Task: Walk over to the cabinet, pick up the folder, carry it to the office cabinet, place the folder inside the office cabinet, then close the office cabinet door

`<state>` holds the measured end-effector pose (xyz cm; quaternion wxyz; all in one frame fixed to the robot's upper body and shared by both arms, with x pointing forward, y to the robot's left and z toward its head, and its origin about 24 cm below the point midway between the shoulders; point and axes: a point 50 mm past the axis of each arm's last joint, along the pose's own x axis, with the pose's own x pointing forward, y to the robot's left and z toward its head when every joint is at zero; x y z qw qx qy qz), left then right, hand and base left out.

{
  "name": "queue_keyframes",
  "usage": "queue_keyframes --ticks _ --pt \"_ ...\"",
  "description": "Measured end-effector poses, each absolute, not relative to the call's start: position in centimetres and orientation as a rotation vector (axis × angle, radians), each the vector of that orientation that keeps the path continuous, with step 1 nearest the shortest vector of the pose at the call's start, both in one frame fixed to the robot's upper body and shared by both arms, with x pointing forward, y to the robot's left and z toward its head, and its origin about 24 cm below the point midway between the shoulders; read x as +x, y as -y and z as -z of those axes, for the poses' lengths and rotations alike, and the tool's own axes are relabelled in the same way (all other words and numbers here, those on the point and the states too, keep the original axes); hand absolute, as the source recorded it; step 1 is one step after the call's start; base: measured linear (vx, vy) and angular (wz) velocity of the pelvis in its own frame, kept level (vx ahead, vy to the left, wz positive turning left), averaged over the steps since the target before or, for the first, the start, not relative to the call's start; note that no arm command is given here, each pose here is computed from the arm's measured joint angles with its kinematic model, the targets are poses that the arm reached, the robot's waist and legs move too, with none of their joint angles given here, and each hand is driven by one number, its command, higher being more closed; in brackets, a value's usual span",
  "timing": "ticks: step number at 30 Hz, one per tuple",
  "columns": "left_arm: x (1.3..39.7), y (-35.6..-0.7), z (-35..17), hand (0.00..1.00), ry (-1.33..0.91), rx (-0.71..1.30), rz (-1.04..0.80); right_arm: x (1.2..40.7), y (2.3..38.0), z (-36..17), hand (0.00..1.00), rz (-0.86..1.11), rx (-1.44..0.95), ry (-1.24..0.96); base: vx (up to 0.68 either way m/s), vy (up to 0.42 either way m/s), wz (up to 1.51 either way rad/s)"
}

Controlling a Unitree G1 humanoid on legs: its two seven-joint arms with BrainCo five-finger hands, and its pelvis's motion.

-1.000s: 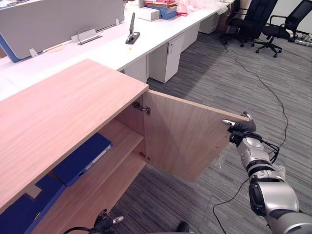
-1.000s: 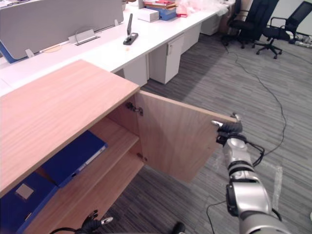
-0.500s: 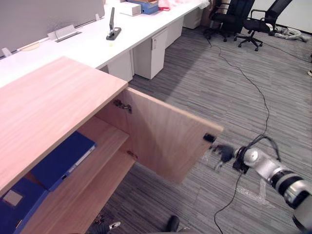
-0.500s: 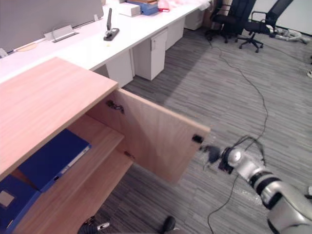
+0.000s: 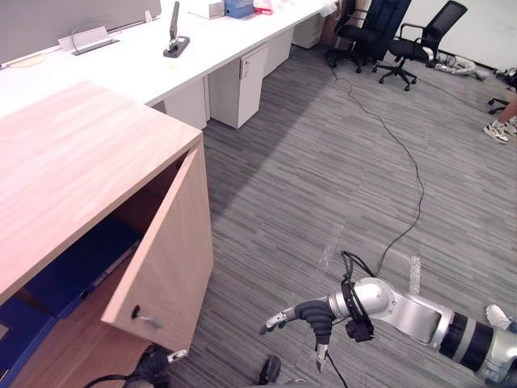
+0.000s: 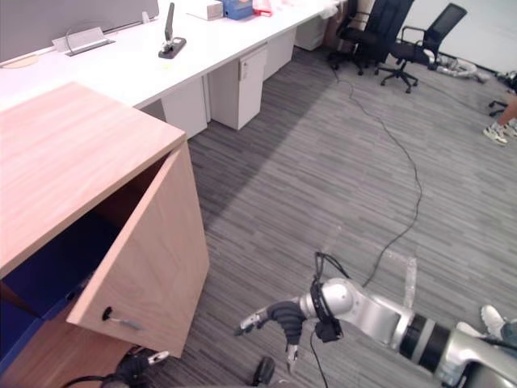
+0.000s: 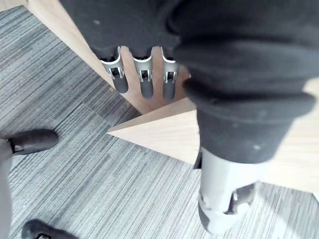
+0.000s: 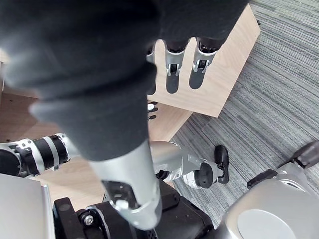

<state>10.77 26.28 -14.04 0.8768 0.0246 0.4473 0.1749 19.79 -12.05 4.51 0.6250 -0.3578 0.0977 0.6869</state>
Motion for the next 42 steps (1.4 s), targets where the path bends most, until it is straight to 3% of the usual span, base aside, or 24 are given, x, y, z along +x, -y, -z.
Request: queue_keyframes --ticks 6,13,16,21,23,27,35,42 --pt "11.2 -25.2 14.4 0.00 -0.934 -0.032 -0.398 20.2 10.7 -2.6 0.00 -1.546 -0.864 -0.205 -0.06 0.053 0.27" --pt "9.5 -24.1 15.1 0.00 -0.974 -0.078 -0.415 19.1 10.7 5.3 0.00 -1.368 -0.726 -0.479 0.00 0.083 1.47" --pt "8.8 -24.1 15.3 0.00 -1.000 -0.036 -0.385 19.3 11.7 9.5 0.00 -1.078 -0.599 -0.666 0.05 0.014 2.28" --pt "9.4 -22.7 15.5 0.00 -1.003 -0.017 -0.356 15.9 16.6 15.0 0.00 -0.311 -0.208 -1.044 0.03 -0.199 2.36" --pt "8.6 -21.8 15.8 0.00 -1.030 -0.047 -0.369 14.5 17.0 15.6 0.00 -0.203 -0.170 -1.095 0.11 -0.206 1.10" --pt "9.1 -22.6 15.5 0.00 -0.986 -0.114 -0.456 11.4 16.3 16.7 0.00 -0.148 -0.134 -1.194 0.07 -0.187 1.14" --pt "8.7 -22.7 15.6 0.00 -0.989 -0.193 -0.514 12.0 16.0 16.5 0.00 -0.076 -0.049 -1.150 -0.04 -0.040 0.92" --pt "8.5 -22.7 15.7 0.00 -1.009 -0.176 -0.491 10.7 18.2 16.7 0.00 0.184 0.130 -1.160 0.16 0.197 1.01"
